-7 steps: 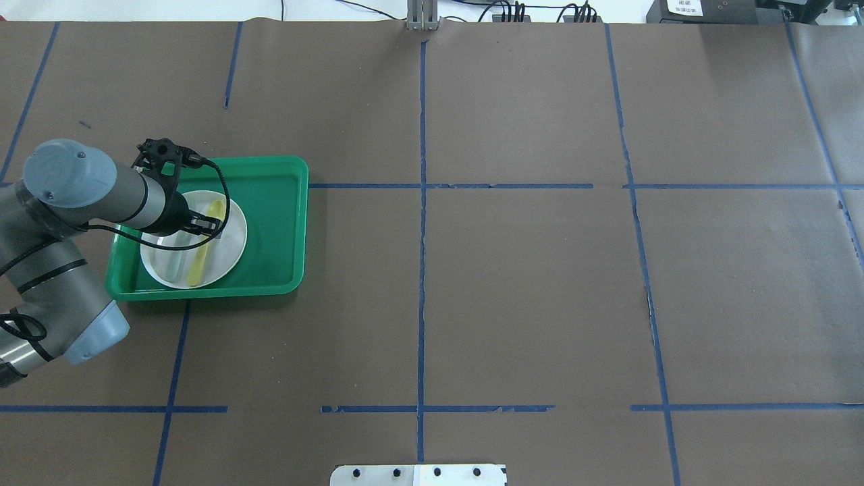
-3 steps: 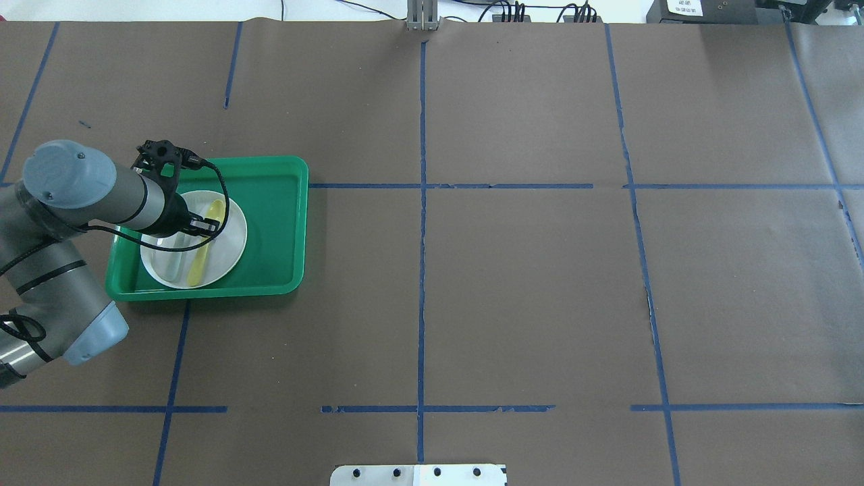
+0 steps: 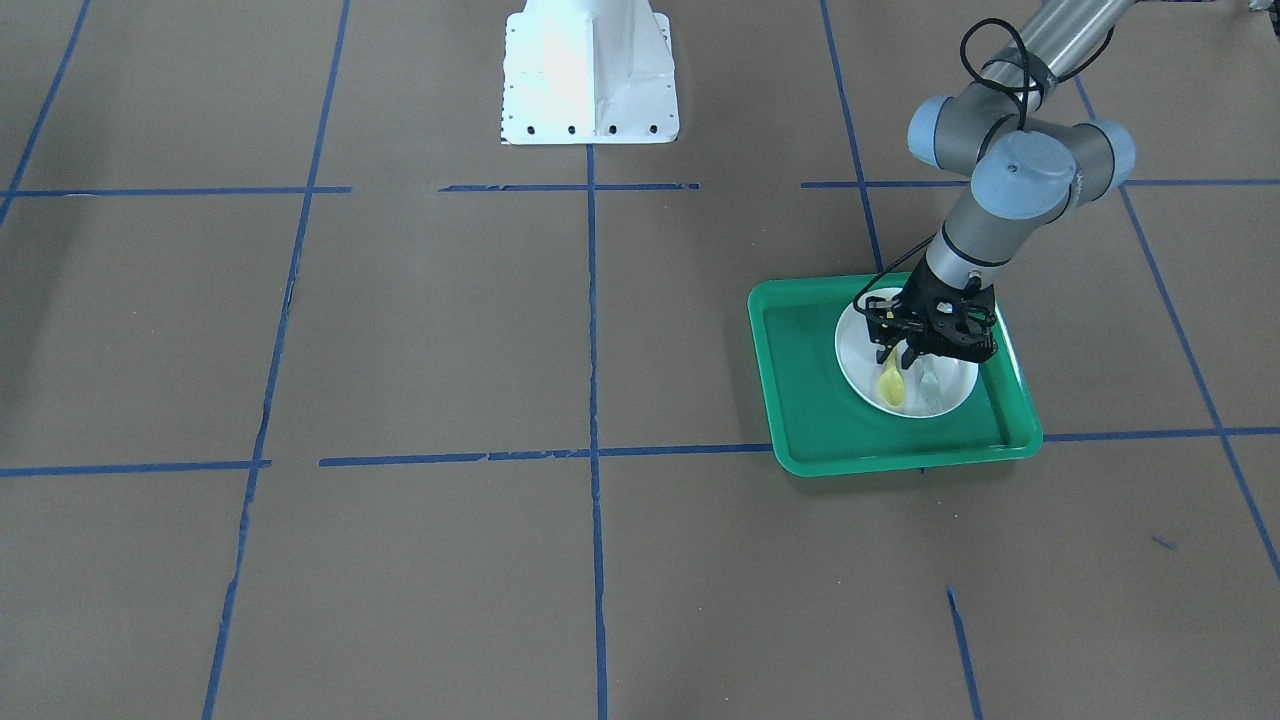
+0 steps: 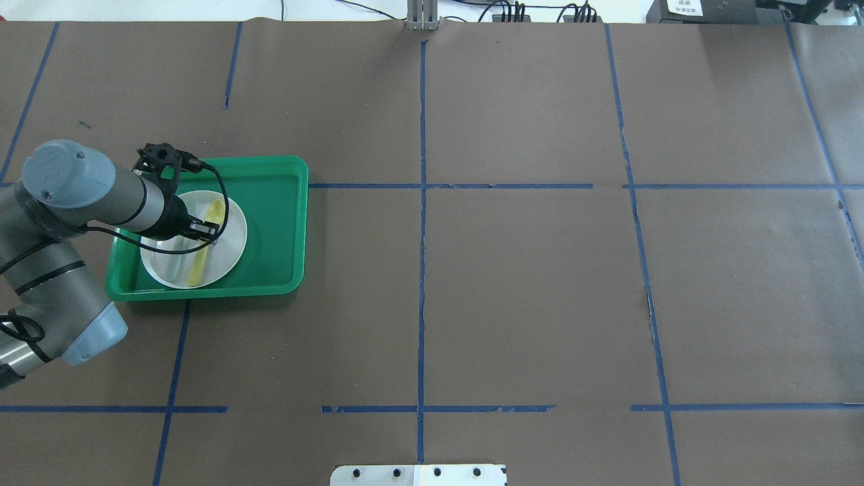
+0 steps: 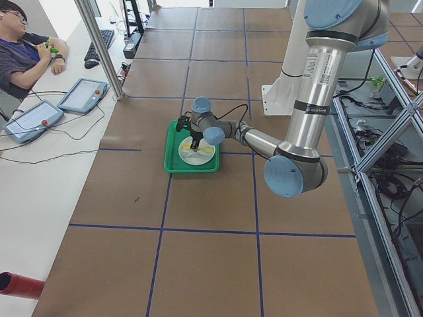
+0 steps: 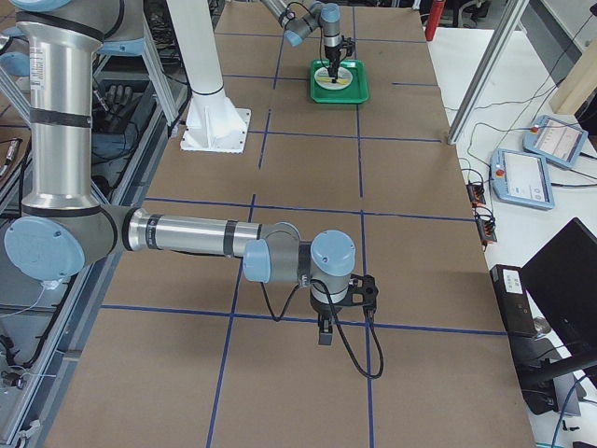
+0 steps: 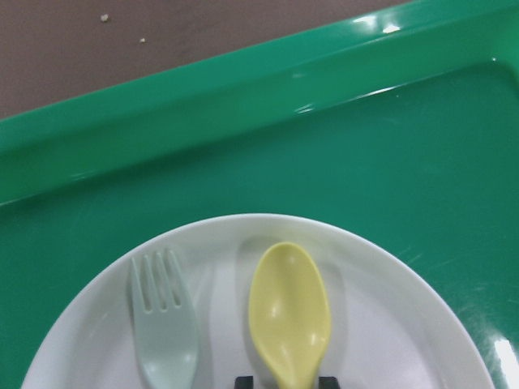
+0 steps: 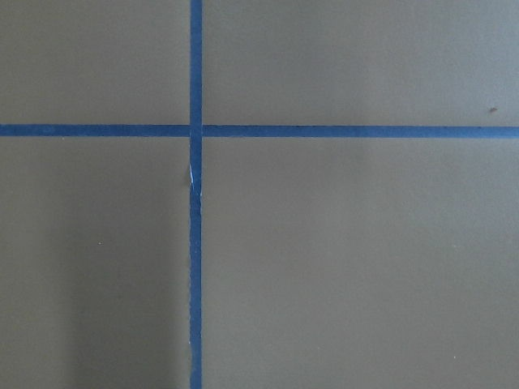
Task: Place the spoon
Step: 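Lower the left gripper and close it on the yellow spoon's handle, then lift the spoon and carry it off the plate onto the tray beside it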
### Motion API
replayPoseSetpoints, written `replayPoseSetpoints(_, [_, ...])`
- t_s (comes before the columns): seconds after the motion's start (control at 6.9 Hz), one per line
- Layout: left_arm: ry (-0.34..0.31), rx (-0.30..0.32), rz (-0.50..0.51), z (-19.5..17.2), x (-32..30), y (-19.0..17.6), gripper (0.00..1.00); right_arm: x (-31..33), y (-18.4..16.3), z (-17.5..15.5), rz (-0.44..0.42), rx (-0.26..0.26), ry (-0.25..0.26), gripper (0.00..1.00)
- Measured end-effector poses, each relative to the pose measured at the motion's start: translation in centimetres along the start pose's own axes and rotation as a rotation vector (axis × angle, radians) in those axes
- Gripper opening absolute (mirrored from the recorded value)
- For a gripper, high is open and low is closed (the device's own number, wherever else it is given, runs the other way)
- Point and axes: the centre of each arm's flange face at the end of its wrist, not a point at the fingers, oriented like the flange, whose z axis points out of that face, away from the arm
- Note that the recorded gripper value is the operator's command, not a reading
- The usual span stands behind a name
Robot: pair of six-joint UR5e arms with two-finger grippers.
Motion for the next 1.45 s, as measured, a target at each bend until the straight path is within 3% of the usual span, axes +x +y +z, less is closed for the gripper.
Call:
replayPoseSetpoints(0.14, [0.001, -0.003, 0.000, 0.0, 0.0, 0.1, 0.08, 0.0, 0.0, 0.0, 0.000, 0.000, 0.000, 1.00])
replayPoseSetpoints(0.29, [0.004, -0.006, 0.000, 0.0, 0.0, 0.1, 0.00, 0.0, 0.0, 0.0, 0.000, 0.000, 0.000, 1.00])
replayPoseSetpoints(0.58, [0.018, -0.038, -0.018, -0.4, 0.2, 0.4, 0.00, 0.0, 0.0, 0.0, 0.000, 0.000, 0.000, 1.00])
replayPoseSetpoints(0.87, [0.023, -0.027, -0.071, -1.8, 0.1, -0.2, 0.00, 0.0, 0.0, 0.0, 0.001, -0.001, 0.000, 1.00])
replayPoseSetpoints(1.45, [-0.021, -0.020, -0.327, -3.9, 3.8, -5.4, 0.00, 0.0, 0.0, 0.0, 0.001, -0.001, 0.000, 1.00])
